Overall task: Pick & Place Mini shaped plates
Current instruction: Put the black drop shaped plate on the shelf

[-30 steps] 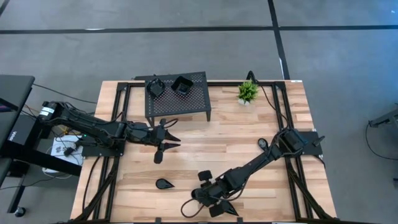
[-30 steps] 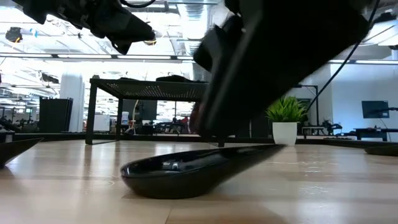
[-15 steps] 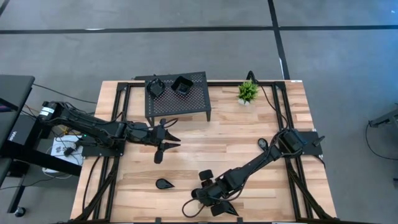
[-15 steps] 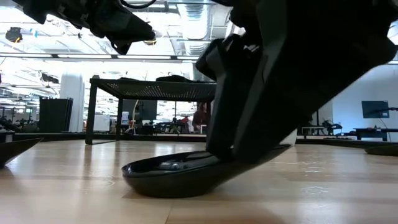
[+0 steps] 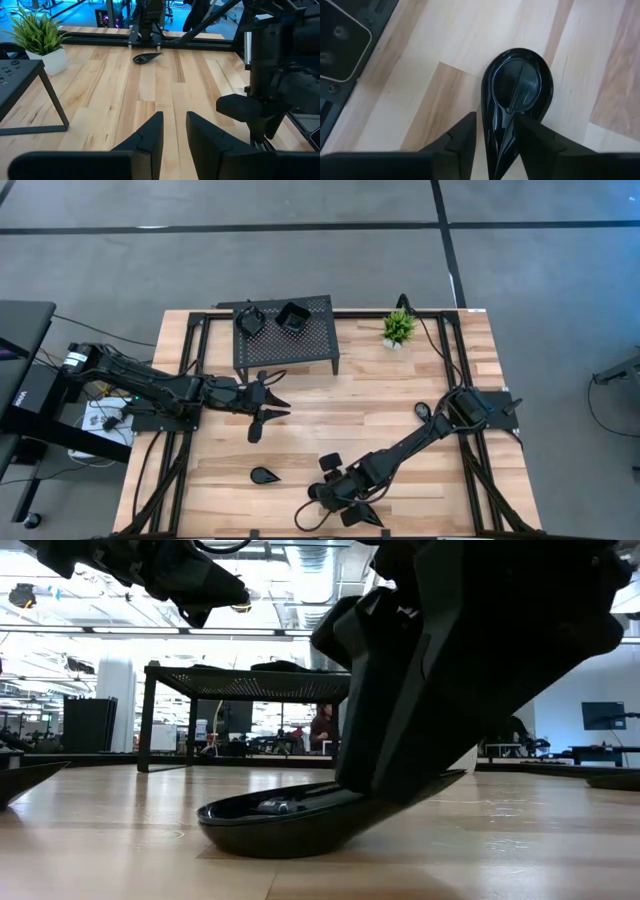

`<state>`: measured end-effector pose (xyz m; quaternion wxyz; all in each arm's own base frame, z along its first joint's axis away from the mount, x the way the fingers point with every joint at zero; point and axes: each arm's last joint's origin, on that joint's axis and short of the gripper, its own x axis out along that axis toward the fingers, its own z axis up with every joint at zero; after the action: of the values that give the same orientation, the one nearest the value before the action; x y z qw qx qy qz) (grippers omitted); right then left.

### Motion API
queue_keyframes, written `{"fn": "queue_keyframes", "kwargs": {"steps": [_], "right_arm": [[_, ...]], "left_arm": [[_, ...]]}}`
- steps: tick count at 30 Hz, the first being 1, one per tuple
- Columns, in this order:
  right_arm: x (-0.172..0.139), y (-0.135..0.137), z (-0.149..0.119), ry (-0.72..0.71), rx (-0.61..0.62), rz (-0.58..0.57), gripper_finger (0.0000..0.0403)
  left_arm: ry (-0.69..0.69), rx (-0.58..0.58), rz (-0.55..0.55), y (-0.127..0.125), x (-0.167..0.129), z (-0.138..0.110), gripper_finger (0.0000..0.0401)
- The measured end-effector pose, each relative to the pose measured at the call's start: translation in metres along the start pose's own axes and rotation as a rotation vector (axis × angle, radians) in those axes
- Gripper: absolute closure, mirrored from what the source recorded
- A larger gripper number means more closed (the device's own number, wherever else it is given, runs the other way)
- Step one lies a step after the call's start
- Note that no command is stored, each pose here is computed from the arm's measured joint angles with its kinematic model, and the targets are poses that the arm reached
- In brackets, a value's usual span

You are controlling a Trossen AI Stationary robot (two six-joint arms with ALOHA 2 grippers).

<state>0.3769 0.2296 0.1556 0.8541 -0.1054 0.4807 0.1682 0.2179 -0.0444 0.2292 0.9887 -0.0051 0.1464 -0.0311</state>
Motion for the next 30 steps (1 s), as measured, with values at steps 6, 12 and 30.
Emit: {"fn": "queue_keyframes", "kwargs": {"steps": [6,12,30], "right_arm": [[0.019,0.001,-0.003,-0.003,-0.014,0.017,0.0284],[0.02,0.002,-0.004,-0.01,-0.024,-0.035,0.0287],[0.012,-0.004,0.002,0.013,-0.012,-0.043,0.0389]], "left_arm": [[0.0,0.0,0.0,0.0,0.0,0.0,0.0316],[0.0,0.0,0.0,0.0,0.0,0.0,0.0316],[0.001,0.0,0.0,0.0,0.0,0.0,0.0316]]}}
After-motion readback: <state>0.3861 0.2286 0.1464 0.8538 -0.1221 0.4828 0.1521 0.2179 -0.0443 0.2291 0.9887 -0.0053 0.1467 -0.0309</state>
